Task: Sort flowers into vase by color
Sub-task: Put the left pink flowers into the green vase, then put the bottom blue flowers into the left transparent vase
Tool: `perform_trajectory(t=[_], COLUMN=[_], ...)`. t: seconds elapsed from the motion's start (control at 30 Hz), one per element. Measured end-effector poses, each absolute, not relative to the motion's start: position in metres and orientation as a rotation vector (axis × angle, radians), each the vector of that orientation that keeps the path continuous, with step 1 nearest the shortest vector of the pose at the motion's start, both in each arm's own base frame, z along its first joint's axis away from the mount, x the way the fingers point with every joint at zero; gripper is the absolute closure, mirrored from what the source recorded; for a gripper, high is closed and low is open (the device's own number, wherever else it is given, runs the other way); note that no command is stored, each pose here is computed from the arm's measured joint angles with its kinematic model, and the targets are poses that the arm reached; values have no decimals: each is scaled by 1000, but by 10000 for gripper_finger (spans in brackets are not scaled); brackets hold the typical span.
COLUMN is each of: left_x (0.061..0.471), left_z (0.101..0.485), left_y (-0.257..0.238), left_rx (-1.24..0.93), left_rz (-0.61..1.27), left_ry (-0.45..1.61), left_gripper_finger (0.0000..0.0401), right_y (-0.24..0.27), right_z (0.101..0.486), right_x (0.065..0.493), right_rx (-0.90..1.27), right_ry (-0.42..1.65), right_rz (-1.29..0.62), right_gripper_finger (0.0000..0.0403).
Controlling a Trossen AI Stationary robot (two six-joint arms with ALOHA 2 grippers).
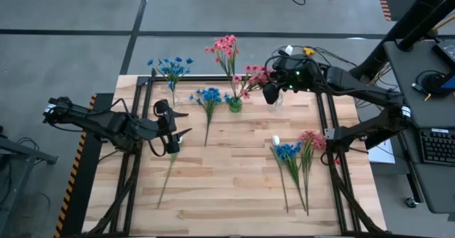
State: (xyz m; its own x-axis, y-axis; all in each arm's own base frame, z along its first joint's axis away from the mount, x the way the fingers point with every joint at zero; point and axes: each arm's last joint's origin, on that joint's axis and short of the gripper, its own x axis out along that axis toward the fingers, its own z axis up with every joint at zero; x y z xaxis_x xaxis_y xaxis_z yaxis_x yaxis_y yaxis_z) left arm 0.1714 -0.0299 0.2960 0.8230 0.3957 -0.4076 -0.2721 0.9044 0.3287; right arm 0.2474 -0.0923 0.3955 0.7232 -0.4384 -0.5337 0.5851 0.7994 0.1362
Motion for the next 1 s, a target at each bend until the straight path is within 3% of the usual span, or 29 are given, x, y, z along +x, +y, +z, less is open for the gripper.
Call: perform_trajectory(t=[0.4,0.7,1.0], left_x=[171,171,171], left_z=[296,296,296], left_y=[-30,-30,-30], left_rx=[261,240,87], left_rz=[360,365,391], left_ry=[487,483,454], left_gripper_finger=[172,172,172], right_y=[-91,-87,-77], right_z=[421,461,486], right_x=[243,232,204], right_rx=[302,277,316], right_ry=[432,318,394], right_rz=[-568,-553,-567], right_gripper_finger=[147,147,147])
